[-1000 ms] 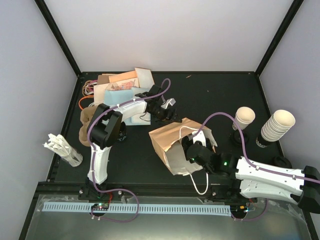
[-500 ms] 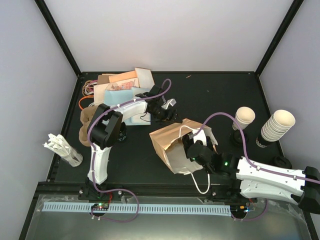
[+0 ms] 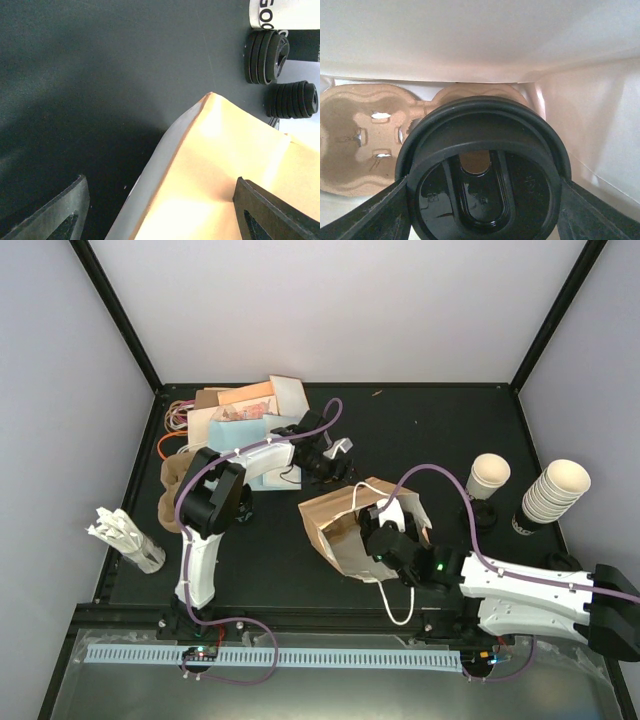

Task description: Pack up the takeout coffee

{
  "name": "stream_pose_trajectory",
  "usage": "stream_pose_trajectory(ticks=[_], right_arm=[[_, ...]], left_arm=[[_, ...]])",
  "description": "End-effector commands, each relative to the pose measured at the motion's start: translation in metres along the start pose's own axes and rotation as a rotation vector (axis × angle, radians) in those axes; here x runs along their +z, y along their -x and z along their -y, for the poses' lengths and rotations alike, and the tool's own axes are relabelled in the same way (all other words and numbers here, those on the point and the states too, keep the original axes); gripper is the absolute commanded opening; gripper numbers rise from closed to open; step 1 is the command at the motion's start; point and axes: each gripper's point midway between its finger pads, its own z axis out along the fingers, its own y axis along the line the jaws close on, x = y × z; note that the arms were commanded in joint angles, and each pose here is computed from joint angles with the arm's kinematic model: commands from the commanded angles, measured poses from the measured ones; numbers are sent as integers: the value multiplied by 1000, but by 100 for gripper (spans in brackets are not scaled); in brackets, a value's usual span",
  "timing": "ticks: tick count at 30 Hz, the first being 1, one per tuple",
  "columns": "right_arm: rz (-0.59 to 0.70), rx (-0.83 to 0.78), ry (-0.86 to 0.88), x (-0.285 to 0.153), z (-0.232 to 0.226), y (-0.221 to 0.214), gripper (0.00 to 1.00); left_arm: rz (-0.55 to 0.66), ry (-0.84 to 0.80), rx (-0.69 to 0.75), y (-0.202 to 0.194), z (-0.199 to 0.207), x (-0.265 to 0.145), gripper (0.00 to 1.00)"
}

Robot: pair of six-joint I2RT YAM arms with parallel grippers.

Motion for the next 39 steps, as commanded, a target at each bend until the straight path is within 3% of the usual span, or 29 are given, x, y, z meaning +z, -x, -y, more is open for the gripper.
stream_pose_trajectory(ticks=[1, 5, 19, 27, 33, 39], right_arm=[[24, 45, -1, 4, -1, -3, 44], [29, 39, 19, 5, -3, -7, 44], [-173, 130, 47, -6, 2, -47, 44], [-160, 118, 18, -2, 5, -49, 44], [-67, 110, 37, -1, 4, -34, 43], [-129, 117, 43, 9, -7, -47, 43]], left_arm=[[-42, -49, 1, -14, 12, 3, 81], [-53, -56, -15, -19, 10, 6, 81], [-41, -135, 51, -24, 55, 6, 81], [-79, -194, 55, -36, 74, 11, 81], [-97, -199, 37, -39, 70, 14, 81], [-115, -239, 30, -43, 75, 14, 81]])
